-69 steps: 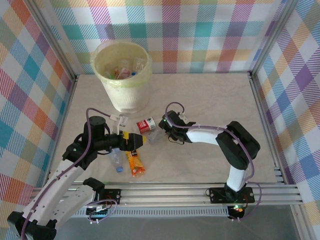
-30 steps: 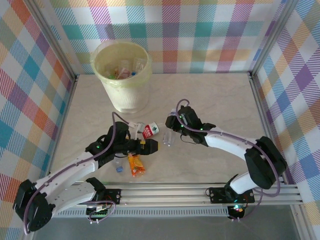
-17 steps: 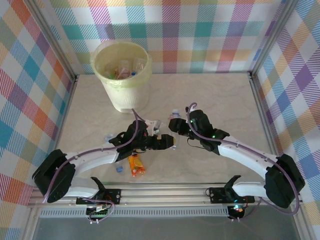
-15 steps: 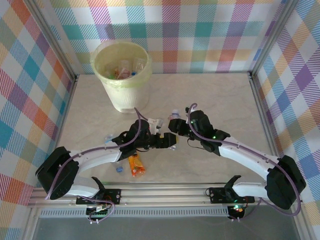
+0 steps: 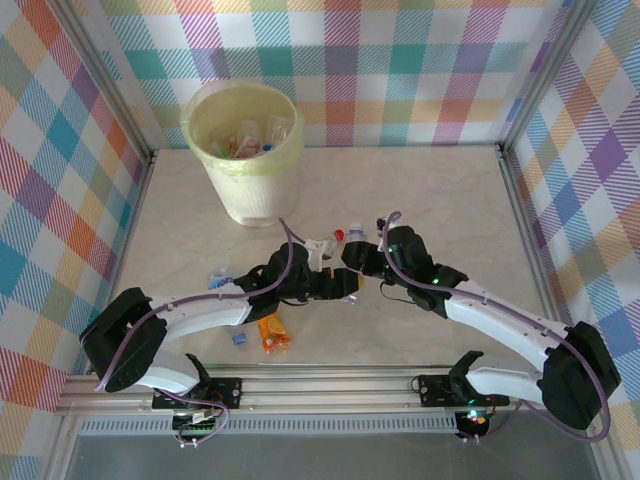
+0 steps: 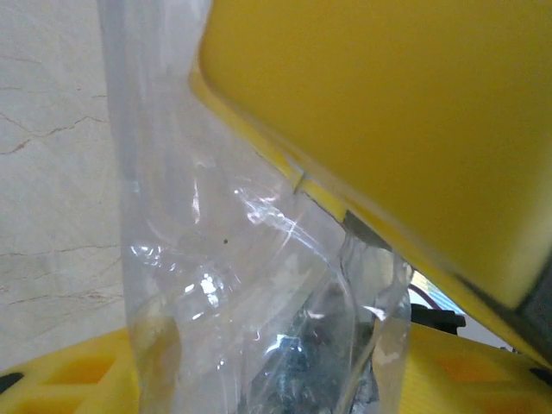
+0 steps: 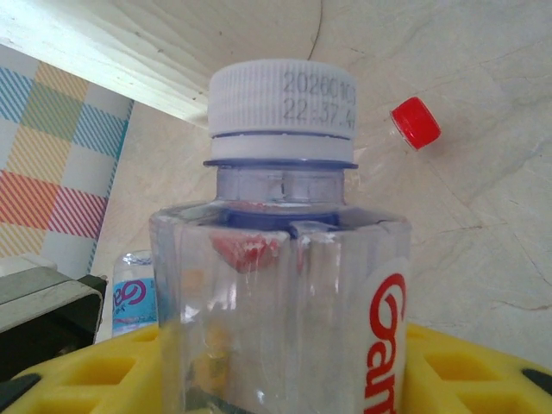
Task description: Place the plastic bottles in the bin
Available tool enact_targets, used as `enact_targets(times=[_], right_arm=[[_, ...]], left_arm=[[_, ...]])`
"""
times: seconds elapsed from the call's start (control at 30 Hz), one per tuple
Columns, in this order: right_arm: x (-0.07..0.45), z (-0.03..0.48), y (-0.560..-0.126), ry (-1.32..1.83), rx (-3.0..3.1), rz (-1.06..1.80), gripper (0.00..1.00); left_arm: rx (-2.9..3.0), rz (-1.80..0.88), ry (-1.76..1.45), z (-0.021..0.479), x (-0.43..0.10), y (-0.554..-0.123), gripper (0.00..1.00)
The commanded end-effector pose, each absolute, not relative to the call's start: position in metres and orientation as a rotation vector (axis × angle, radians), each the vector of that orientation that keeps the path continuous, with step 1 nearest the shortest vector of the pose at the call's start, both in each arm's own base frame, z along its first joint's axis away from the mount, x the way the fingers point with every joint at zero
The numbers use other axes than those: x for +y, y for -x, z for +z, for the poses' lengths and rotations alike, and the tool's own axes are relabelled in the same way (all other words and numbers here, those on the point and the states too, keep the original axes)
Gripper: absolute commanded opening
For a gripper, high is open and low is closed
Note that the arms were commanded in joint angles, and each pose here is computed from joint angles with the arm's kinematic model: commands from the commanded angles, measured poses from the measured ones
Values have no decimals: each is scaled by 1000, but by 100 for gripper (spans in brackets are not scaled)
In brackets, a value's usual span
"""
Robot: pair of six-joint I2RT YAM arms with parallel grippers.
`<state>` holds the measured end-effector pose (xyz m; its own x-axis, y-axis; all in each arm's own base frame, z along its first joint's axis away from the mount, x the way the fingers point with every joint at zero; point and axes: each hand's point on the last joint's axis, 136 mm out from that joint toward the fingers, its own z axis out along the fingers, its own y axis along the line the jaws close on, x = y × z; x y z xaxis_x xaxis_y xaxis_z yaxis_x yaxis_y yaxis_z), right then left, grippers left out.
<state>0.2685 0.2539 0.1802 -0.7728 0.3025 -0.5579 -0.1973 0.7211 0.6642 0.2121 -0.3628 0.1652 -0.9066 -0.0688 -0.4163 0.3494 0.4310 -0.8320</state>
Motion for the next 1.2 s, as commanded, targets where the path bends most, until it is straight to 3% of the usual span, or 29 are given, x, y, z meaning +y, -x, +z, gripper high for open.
enact_targets(times=[0.0,0.13,0.37,0.5,0.83,1.17], right_arm=[[251,182,-263,-70,2252,971,57],[251,187,-259,-57,2258,987,66],[253,216,-248,-57,2243,1100,92],[251,241,-238,-24,2217,1154,100],[246,296,-195,319,2081,1217,100],[250,312,-180,443,2012,1270,100]], left_arm=[[2183,-1529,-272,200,-373,-215,53],[2166,-1519,-290,206,-371,-213,49],[2157,-1423,-322,220,-356,-212,48],[2153,-1354,-337,231,-344,-210,48],[2152,-1135,-320,270,-292,-231,49],[2127,-844,-312,346,-226,-291,51]])
